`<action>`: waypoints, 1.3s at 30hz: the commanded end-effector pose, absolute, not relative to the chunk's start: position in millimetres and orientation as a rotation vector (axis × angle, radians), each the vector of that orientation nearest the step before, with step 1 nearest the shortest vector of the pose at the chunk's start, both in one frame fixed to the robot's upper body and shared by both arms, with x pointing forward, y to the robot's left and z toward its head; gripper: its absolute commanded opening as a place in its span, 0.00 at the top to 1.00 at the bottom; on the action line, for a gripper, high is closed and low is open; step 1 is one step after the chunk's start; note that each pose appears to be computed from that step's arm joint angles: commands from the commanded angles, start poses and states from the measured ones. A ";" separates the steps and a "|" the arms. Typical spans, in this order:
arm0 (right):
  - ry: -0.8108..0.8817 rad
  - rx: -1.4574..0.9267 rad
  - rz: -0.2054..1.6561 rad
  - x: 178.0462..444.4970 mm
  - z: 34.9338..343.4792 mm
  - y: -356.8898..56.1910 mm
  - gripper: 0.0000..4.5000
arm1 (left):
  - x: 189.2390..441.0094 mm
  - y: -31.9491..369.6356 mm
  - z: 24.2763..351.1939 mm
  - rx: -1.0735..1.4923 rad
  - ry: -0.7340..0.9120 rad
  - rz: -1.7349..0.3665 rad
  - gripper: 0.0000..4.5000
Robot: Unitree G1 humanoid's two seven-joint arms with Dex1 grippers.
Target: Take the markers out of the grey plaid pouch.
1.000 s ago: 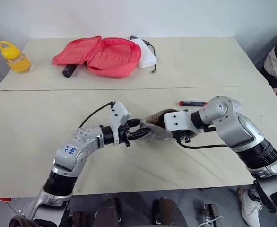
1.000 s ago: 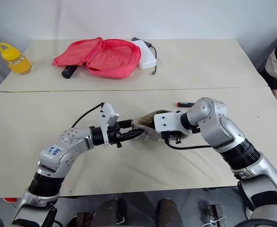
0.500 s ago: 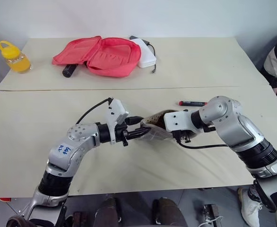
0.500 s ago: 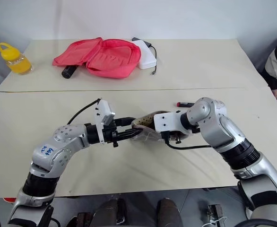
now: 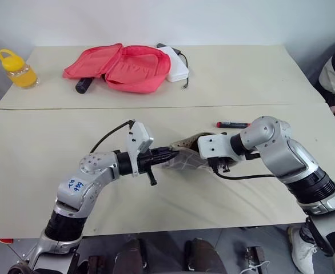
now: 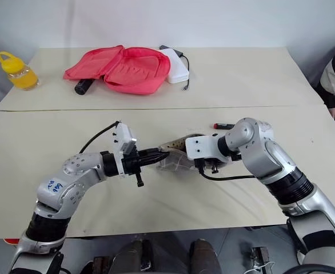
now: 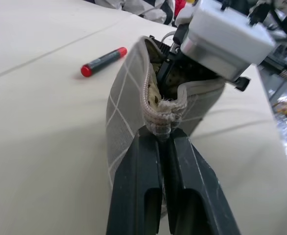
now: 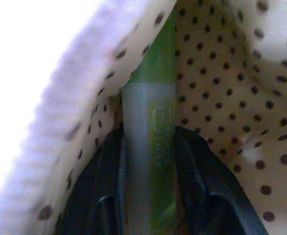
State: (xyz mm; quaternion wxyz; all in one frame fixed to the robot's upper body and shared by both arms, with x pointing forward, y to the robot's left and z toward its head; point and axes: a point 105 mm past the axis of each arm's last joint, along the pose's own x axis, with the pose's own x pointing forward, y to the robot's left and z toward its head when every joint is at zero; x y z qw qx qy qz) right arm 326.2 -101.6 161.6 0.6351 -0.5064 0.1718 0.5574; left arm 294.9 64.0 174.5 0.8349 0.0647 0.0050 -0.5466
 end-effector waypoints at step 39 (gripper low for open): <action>0.101 -0.812 1.246 319.2 256.6 -108.1 0.77 | 298.3 54.8 186.2 0.218 -0.124 -1.159 1.00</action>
